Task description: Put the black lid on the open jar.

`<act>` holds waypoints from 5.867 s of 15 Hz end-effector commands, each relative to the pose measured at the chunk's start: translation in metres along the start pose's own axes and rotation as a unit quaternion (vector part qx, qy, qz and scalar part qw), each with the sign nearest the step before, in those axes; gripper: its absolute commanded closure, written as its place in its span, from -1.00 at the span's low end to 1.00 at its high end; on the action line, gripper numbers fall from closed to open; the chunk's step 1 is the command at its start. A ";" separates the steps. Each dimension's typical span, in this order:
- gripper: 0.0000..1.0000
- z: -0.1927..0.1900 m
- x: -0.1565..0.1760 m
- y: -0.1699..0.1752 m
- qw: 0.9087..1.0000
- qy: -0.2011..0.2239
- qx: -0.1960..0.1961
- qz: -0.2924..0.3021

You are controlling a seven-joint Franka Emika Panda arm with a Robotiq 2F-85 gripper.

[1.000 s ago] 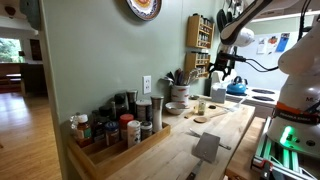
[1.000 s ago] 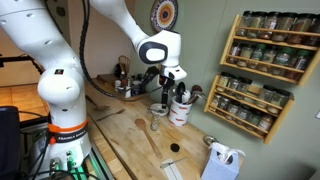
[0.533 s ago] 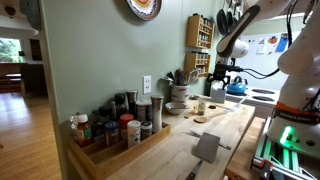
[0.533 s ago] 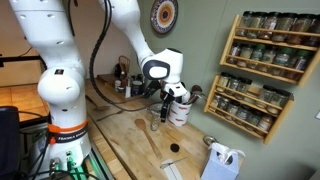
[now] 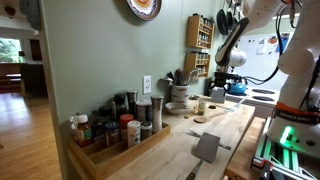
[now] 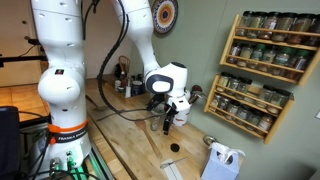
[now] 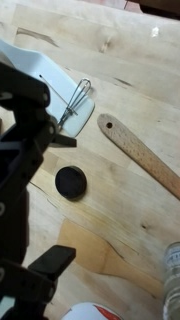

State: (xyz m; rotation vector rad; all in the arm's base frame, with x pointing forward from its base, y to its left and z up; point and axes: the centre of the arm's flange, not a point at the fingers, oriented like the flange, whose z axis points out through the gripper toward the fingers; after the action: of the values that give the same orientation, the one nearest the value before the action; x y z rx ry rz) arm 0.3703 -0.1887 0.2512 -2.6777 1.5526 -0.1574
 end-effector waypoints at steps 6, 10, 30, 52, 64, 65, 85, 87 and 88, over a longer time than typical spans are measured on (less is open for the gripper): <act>-1.00 0.039 0.036 -0.018 0.999 -0.003 0.017 0.046; -1.00 0.056 0.041 0.006 0.998 -0.008 0.010 0.069; -1.00 0.087 0.049 0.002 0.998 -0.002 -0.019 0.061; 0.39 0.104 0.057 -0.010 0.998 -0.005 -0.045 0.046; 0.39 -0.006 -0.052 -0.014 0.988 -0.039 -0.002 -0.150; 0.39 -0.014 -0.061 -0.017 0.986 -0.040 0.001 -0.163; 0.39 -0.020 -0.110 -0.091 0.971 -0.006 0.001 -0.239; 0.39 -0.012 -0.107 -0.093 0.973 0.002 0.000 -0.233; 0.39 -0.008 -0.106 -0.093 0.973 0.005 -0.003 -0.230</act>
State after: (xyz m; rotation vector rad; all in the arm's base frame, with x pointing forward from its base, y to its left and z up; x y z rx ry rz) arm 0.3993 -0.0509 0.2793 -2.9772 0.8579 -0.1595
